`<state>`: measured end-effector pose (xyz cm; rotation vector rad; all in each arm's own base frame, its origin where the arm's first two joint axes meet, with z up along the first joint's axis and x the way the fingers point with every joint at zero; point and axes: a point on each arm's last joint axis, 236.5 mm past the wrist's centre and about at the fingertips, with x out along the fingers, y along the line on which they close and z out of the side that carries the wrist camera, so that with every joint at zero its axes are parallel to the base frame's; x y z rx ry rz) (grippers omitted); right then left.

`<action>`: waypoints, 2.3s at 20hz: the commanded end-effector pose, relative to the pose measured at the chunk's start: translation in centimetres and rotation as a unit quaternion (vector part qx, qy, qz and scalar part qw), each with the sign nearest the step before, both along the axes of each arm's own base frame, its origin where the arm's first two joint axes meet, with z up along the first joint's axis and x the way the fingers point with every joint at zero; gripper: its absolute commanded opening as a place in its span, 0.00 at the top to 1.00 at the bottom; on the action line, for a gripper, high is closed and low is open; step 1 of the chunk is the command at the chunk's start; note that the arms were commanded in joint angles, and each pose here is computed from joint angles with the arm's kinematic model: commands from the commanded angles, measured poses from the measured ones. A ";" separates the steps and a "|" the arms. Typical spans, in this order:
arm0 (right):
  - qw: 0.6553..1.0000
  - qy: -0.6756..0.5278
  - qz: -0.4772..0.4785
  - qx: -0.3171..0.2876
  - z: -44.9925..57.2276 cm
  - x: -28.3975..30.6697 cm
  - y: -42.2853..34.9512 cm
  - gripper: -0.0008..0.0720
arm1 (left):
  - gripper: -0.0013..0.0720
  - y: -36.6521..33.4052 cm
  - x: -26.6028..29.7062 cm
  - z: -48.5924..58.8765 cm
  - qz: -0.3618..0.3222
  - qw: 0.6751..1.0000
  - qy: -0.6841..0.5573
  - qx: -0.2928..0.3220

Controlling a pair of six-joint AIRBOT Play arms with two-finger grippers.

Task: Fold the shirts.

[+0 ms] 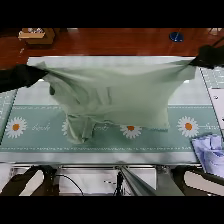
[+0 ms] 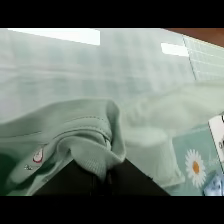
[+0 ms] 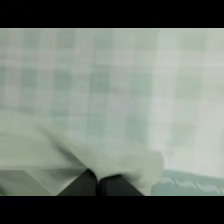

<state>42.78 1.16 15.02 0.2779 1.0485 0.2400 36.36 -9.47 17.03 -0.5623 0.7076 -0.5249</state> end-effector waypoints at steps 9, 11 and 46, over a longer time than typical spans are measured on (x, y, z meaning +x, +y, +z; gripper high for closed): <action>0.997 0.049 -0.052 0.042 -13.0 8.2 -1.4 0.77 | 0.77 -1.1 12.0 -17.2 0.056 0.990 0.121 -0.046; 0.997 0.035 -0.056 0.038 -12.5 8.6 -2.0 0.54 | 0.29 -0.3 13.1 -16.3 0.056 0.993 0.100 -0.038; 0.939 0.303 -0.060 0.154 -21.7 -14.5 -3.9 0.24 | 0.94 -0.5 -0.9 -26.3 -0.058 0.928 0.369 -0.010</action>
